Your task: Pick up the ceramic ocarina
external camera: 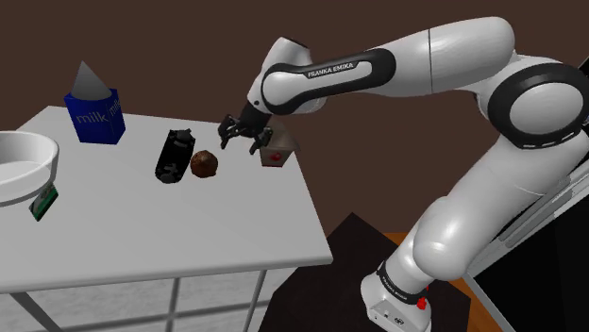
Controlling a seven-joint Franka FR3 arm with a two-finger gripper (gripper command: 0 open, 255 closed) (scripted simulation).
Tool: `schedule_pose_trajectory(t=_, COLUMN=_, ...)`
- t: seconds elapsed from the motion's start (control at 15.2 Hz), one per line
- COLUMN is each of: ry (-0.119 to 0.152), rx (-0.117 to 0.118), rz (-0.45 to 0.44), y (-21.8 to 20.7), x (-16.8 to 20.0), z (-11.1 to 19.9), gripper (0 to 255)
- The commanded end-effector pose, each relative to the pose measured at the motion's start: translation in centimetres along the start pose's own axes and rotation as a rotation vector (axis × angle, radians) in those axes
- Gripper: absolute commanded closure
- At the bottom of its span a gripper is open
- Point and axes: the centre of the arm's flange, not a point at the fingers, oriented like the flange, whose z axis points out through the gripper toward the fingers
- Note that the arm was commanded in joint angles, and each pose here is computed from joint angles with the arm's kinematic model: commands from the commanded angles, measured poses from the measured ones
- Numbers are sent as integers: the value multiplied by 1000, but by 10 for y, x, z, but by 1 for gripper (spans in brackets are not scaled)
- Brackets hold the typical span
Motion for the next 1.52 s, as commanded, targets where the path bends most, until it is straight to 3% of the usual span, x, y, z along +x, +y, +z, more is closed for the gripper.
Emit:
schedule_pose_trajectory(t=0.0, ry=14, rx=19, rz=41, y=-13, x=14, z=18, gripper=0)
schedule_pose_trajectory(t=0.46, ry=61, rx=80, rz=176, y=-50, x=68, z=67, gripper=0)
schedule_pose_trajectory(t=1.06, ry=61, rx=80, rz=176, y=-38, x=64, z=105, gripper=0)
schedule_pose_trajectory(t=1.12, ry=61, rx=80, rz=176, y=-38, x=64, z=105, gripper=255)
schedule_pose_trajectory(t=1.45, ry=61, rx=80, rz=176, y=-37, x=63, z=105, gripper=255)
